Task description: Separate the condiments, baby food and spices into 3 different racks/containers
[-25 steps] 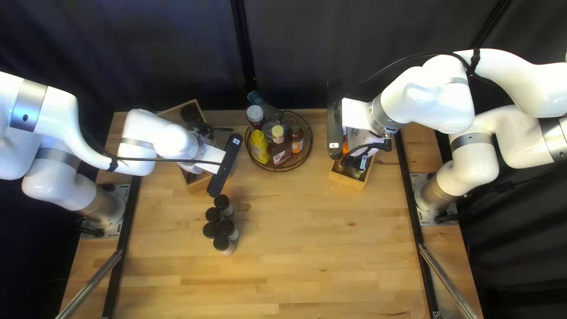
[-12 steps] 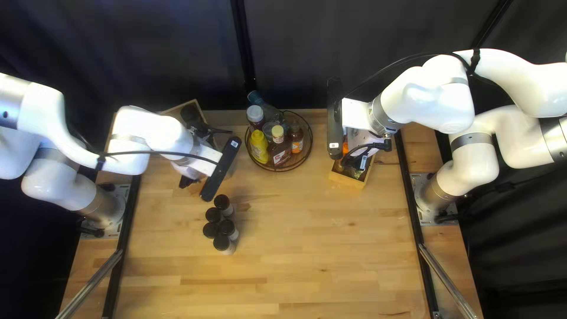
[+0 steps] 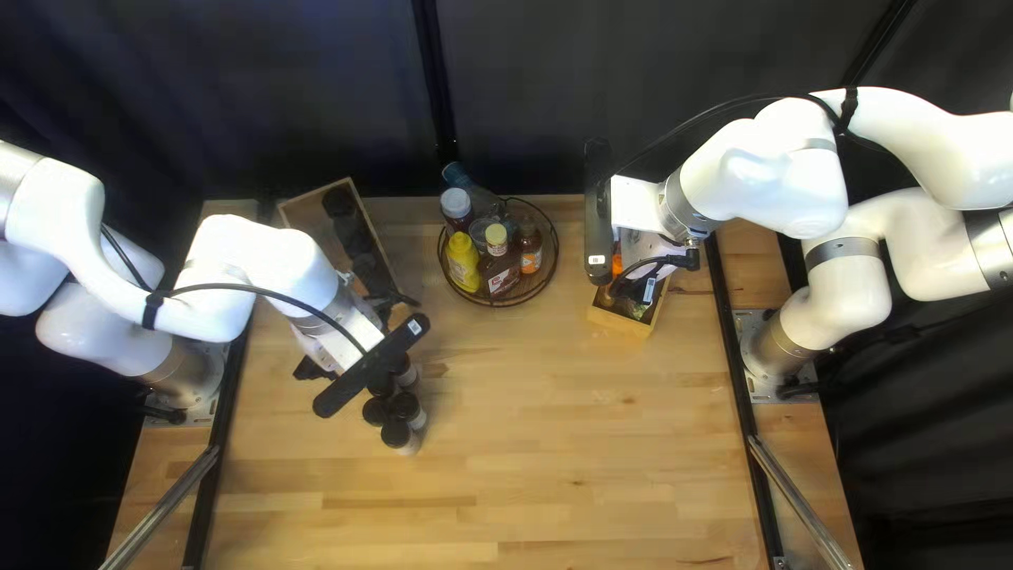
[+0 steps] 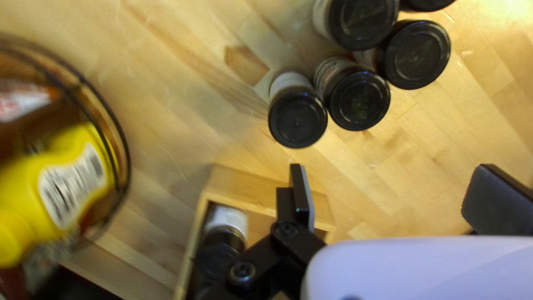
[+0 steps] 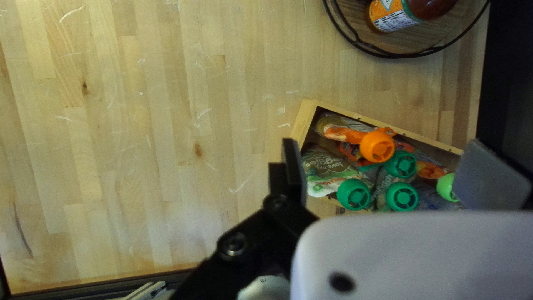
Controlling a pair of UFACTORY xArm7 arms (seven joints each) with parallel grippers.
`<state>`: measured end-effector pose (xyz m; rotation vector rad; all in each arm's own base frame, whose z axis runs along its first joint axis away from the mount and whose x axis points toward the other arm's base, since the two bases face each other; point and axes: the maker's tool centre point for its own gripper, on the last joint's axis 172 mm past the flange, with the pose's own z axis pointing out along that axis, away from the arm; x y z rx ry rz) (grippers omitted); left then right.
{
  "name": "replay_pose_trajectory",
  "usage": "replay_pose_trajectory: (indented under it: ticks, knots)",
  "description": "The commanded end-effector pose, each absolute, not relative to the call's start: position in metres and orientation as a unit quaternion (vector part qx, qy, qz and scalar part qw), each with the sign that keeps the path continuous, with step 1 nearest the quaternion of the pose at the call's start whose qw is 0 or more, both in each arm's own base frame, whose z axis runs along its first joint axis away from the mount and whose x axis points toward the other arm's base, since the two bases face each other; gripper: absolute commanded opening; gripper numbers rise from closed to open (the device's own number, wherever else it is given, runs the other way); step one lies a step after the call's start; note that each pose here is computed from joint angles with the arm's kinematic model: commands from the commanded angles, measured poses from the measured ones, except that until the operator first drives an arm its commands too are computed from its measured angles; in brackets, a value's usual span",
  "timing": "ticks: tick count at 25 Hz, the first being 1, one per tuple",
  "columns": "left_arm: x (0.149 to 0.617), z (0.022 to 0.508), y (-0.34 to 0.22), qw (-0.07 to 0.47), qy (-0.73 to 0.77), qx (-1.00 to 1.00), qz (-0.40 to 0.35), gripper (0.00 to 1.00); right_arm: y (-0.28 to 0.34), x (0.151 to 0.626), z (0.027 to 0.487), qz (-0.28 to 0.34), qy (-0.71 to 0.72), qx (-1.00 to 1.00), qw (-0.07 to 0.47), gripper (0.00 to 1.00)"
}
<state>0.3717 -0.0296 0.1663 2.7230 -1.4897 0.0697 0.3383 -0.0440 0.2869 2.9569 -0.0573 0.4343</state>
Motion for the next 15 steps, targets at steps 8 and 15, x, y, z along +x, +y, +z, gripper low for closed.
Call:
replay_pose_trajectory:
  ticks: [8, 15]
  knots:
    - [0.391, 0.128, -0.014, 0.044, -0.601, 0.797, 0.041, 1.0, -0.044, 0.338, 0.287, 0.145, -0.019, 0.986, 0.076, 1.0]
    - [0.394, 0.106, -0.011, 0.039, -0.627, 0.777, 0.036, 1.0, -0.044, 0.338, 0.287, 0.145, -0.019, 0.986, 0.076, 1.0]
